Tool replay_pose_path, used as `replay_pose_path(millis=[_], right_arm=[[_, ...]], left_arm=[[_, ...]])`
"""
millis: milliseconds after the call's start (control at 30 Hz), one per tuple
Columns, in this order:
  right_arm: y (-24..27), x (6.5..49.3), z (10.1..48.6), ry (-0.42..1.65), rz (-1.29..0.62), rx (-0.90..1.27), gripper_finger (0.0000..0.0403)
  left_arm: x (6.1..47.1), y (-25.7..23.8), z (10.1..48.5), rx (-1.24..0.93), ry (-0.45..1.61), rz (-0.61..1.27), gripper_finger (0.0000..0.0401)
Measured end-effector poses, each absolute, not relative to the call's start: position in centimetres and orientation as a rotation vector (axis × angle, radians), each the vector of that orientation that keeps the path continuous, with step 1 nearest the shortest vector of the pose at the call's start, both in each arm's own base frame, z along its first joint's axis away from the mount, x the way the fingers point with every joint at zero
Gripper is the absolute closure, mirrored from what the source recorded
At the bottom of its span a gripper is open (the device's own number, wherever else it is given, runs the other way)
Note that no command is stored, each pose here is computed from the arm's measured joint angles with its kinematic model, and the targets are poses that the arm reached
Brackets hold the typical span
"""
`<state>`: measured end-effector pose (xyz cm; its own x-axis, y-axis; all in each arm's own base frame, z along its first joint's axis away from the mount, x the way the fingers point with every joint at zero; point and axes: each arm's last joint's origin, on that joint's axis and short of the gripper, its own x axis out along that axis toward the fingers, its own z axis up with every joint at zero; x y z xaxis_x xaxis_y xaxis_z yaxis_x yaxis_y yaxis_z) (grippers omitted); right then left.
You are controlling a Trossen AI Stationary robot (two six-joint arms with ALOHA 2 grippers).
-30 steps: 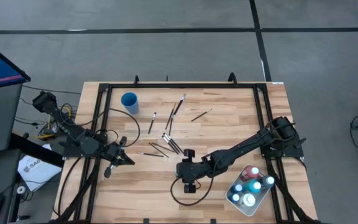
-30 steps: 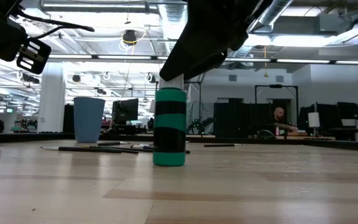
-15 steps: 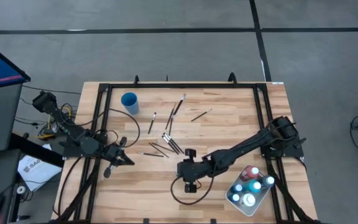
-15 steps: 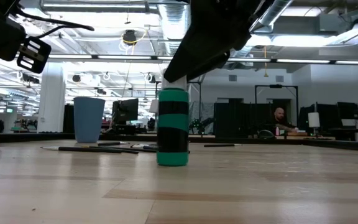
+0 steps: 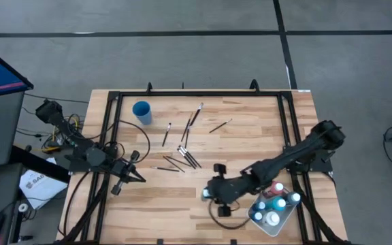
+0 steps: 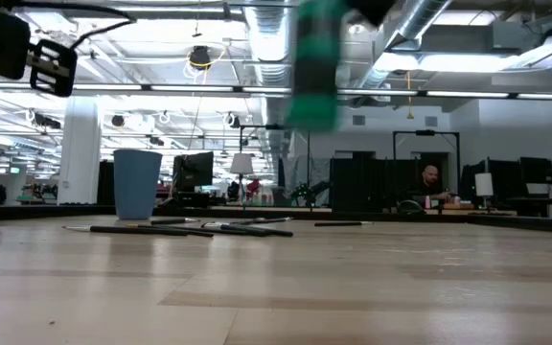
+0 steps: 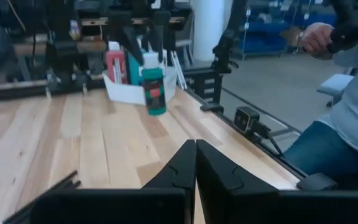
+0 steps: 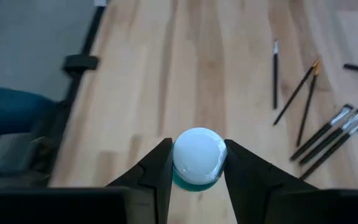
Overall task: Pick & Place Paint Supplies
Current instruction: Put the small green paint bottle into the white bin
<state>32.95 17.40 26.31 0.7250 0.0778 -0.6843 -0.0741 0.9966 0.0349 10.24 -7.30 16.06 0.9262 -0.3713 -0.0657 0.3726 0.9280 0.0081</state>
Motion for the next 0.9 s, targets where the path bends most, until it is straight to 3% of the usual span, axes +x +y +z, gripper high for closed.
replay_pose_path(millis=[400,900], right_arm=[[17.0,24.3,31.3,0.907,-0.014,0.138,0.0289],[17.7,17.8,31.3,1.075,-0.271,0.221,0.0289]], left_arm=[[10.3,-7.3,16.1,0.029,0.057,-0.355,0.0399],[10.3,-7.2,16.1,0.034,0.053,-0.331,0.0399]])
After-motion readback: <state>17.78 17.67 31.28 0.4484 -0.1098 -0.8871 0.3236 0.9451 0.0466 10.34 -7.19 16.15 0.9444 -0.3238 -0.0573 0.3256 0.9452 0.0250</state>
